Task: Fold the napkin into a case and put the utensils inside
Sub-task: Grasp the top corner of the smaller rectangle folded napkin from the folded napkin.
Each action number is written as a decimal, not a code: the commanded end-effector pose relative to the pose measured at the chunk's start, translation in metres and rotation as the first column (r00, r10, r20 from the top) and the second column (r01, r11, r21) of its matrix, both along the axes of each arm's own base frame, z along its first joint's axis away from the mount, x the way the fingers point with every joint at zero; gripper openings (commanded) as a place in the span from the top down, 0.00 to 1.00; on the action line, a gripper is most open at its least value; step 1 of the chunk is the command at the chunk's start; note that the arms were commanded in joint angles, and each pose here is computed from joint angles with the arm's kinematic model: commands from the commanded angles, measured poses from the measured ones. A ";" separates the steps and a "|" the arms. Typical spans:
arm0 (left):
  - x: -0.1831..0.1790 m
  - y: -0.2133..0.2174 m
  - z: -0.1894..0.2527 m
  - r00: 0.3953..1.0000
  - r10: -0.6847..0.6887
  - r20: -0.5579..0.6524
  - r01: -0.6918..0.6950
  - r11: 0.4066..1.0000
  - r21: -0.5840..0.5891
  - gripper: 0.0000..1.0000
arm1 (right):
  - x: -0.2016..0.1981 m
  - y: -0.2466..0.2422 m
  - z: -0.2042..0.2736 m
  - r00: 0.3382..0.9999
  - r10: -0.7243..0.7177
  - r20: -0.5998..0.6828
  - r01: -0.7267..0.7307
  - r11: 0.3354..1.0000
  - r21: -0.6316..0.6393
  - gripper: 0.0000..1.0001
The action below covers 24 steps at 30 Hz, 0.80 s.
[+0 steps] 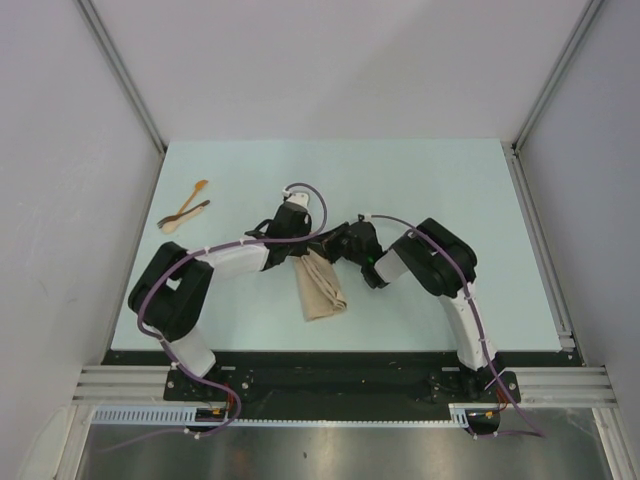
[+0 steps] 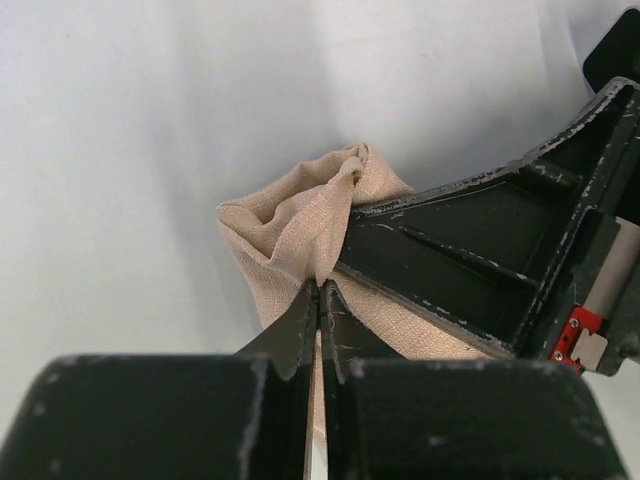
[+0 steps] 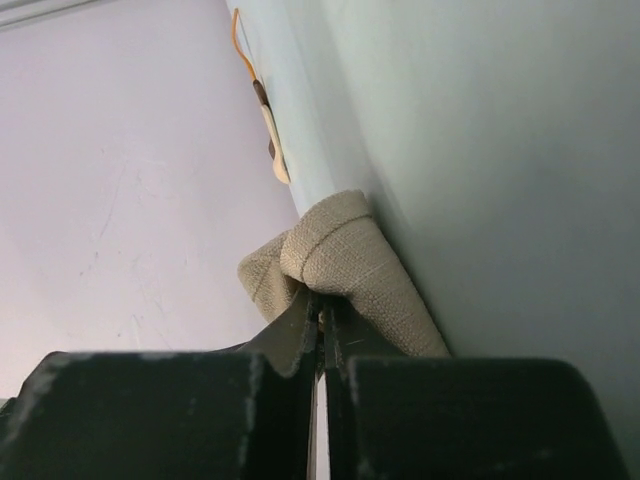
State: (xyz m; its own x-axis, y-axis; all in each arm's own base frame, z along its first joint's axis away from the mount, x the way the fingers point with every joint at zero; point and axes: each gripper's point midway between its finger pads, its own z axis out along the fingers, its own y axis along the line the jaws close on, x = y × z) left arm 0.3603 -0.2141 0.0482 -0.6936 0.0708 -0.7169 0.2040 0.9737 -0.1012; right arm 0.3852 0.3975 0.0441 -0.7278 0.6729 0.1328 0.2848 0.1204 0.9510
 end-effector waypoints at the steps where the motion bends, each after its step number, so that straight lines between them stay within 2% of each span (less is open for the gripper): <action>1: 0.005 -0.001 -0.001 0.999 0.014 -0.033 -0.014 1.000 -0.018 0.94 | 0.013 0.008 -0.012 1.000 -0.023 0.014 0.023 1.000 -0.008 1.00; 4: 0.008 0.003 0.000 0.999 0.022 -0.026 -0.022 1.000 -0.013 0.88 | 0.016 0.007 -0.013 1.000 -0.028 0.012 0.028 1.000 -0.008 1.00; 6: 0.010 0.005 0.002 0.999 0.029 -0.017 -0.030 1.000 -0.010 0.82 | 0.017 0.008 -0.014 1.000 -0.024 0.007 0.024 1.000 -0.014 1.00; 7: 0.012 0.005 0.004 0.999 0.035 -0.008 -0.036 0.999 -0.007 0.75 | 0.017 0.009 -0.017 1.000 -0.023 0.002 0.023 1.000 -0.016 1.00; 13: 0.012 0.012 0.005 0.998 0.060 0.007 -0.060 0.998 0.011 0.56 | 0.017 0.011 -0.020 1.000 -0.014 0.004 0.014 1.000 -0.023 1.00; 20: 0.012 0.025 0.006 0.993 0.110 0.033 -0.111 0.993 0.042 0.43 | 0.015 0.012 -0.025 1.000 -0.012 0.001 0.012 0.999 -0.036 1.00; 24: 0.013 0.029 -0.005 0.992 0.125 0.001 -0.125 0.990 0.062 0.41 | 0.014 0.014 -0.021 1.000 -0.010 0.008 0.010 0.999 -0.035 1.00</action>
